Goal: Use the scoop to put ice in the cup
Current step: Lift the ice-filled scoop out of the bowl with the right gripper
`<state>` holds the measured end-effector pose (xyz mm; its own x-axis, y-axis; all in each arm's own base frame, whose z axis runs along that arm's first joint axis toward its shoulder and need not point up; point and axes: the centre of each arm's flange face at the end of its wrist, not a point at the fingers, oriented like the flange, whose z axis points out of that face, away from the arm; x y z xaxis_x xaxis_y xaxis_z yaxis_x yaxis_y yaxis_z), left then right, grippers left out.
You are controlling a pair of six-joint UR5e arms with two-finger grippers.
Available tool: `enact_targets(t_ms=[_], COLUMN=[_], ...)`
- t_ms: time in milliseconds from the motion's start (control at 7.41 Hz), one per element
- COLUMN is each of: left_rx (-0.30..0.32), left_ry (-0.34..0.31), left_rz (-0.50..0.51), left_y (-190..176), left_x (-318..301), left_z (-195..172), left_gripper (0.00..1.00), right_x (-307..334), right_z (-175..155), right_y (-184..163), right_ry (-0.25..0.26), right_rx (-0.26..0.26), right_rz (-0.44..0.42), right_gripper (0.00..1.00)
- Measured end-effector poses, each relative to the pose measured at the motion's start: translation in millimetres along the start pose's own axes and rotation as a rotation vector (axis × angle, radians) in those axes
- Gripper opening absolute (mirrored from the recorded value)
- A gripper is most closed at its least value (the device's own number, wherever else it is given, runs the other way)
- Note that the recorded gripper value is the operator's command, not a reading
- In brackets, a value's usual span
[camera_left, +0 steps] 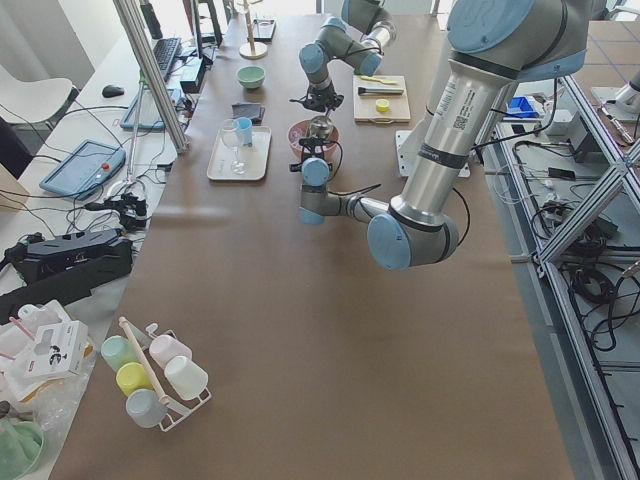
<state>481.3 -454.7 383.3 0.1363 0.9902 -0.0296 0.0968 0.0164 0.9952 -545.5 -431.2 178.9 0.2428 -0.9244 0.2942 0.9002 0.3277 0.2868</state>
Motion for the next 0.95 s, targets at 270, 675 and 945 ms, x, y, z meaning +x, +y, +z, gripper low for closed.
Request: enact_targets(t_ms=[270, 675, 945], left_rx=[-0.003, -0.011, -0.008], left_ry=[0.001, 0.003, 0.004], left_rz=[-0.001, -0.005, -0.004], left_y=[1, 6, 5], left_x=[-2, 0, 0], left_z=[-2, -4, -3], left_gripper=[0.98, 0.98, 0.98], right_x=[-3, 1, 2], right_z=[4, 23, 37], right_y=[14, 26, 42], right_ry=[0.005, 0.006, -0.004], right_rx=[0.061, 0.103, 0.152], right_rz=[-0.022, -0.038, -0.062], right_gripper=[0.00, 0.00, 0.00])
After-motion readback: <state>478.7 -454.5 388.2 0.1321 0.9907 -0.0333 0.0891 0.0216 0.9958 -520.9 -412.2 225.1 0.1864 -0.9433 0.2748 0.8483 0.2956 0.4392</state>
